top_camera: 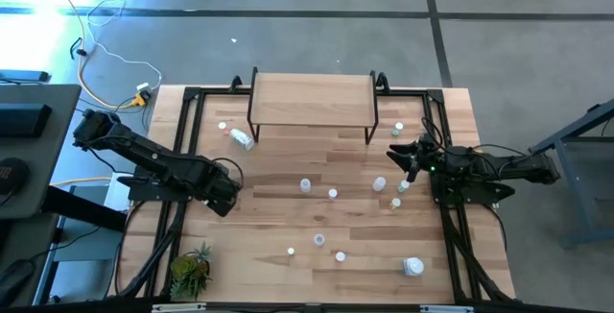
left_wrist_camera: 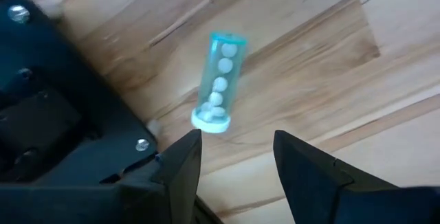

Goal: Pick and place medicine bottles onto shelf by color
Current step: Put the blue pill bottle on the shelf

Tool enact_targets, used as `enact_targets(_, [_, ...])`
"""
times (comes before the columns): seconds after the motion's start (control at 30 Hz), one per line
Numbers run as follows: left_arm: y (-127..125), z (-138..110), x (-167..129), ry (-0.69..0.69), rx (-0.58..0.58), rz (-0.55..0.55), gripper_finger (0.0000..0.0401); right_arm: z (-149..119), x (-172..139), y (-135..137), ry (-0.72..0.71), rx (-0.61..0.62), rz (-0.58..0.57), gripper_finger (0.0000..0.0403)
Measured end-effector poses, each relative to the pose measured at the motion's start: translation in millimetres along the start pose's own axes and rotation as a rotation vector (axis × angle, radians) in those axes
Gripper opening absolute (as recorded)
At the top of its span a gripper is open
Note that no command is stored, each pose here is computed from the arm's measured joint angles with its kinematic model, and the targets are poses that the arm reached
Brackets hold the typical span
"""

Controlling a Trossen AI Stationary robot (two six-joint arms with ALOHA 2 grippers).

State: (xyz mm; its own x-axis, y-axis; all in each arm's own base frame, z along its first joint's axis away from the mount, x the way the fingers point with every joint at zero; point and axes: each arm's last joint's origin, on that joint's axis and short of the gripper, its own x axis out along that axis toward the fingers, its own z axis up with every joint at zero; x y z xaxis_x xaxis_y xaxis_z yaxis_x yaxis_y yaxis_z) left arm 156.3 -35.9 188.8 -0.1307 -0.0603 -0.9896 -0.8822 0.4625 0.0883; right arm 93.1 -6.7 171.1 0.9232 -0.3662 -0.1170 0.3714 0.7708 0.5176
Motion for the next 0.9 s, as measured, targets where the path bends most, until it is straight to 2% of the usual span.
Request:
enact_targets(0.23, [-2,0,3,0.031,0.015,0.018,0.017,0,0,0,0.0,0.0,0.001,0.0177])
enact_targets(0.37, [-8,2,10,0.071,0.036,0.057,0.017,0,0,0,0.0,0.0,0.001,0.0177])
enact_targets(0.63, [-16,9,27,0.115,0.006,0.158,0.017,0,0,0,0.003,0.001,0.006,0.0177])
enact_targets(0.77, [-22,15,34,0.123,0.027,0.154,0.017,0,0,0,0.002,0.001,0.005,0.0177])
enact_targets(0.9, [-24,21,44,0.149,0.006,0.207,0.017,0,0,0,0.002,0.008,0.005,0.0177])
